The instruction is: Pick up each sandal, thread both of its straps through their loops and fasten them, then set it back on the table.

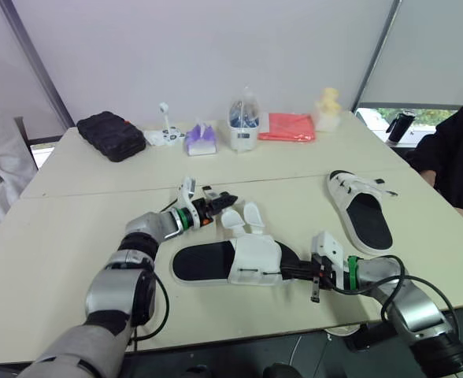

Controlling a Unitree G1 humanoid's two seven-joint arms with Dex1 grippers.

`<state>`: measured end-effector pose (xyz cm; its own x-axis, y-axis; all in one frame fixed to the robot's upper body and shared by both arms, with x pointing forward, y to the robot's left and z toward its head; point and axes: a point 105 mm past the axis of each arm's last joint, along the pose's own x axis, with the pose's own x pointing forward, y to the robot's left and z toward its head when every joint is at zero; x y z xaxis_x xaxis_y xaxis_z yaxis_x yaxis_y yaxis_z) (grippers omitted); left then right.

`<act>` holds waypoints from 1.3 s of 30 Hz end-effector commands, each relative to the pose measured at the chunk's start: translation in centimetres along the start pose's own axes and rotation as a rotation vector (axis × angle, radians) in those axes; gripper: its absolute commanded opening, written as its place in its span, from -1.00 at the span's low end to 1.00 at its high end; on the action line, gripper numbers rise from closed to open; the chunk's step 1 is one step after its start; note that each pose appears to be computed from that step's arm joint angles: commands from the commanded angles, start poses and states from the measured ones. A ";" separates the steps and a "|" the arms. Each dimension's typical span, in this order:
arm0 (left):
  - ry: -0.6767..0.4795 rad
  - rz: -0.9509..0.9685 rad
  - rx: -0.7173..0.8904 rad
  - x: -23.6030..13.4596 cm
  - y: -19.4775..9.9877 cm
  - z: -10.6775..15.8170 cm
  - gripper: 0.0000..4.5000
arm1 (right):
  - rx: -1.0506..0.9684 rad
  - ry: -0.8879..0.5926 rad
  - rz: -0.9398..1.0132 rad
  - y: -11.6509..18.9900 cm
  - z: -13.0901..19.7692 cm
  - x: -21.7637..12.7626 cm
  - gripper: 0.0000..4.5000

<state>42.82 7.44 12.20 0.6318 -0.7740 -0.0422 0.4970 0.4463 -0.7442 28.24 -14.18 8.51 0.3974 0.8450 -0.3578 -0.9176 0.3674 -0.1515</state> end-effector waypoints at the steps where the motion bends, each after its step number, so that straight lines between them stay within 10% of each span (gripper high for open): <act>1: -0.057 0.040 0.040 0.3 0.1 1.4 0.78 | -0.005 -0.003 0.022 1.0 0.1 0.7 -0.98; 11: -0.050 0.089 0.099 0.8 0.4 1.3 -0.96 | -0.006 -0.013 -0.014 1.4 0.2 0.8 -1.00; 21: -0.064 -0.004 0.253 0.5 -1.4 3.4 -0.96 | -0.013 0.000 -0.011 1.6 -0.2 0.9 -1.00; 28: 0.012 -0.288 0.829 0.4 -7.1 4.7 -0.96 | -0.022 0.011 -0.014 1.2 -0.5 0.7 -1.00; 34: 0.114 -0.484 1.693 -2.7 -8.7 -0.2 -0.96 | -0.029 0.022 -0.013 0.4 -0.9 0.8 -1.00; 39: -0.042 -0.549 2.218 -5.1 -9.0 -0.8 -0.96 | -0.033 0.028 -0.022 -0.3 -1.4 0.9 -1.00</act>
<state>35.35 7.16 16.68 0.2736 -0.9460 -0.1742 0.4045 -0.0512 0.9131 28.78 -13.84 8.12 0.4148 0.8417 -0.3458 -0.9085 0.3619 -0.2088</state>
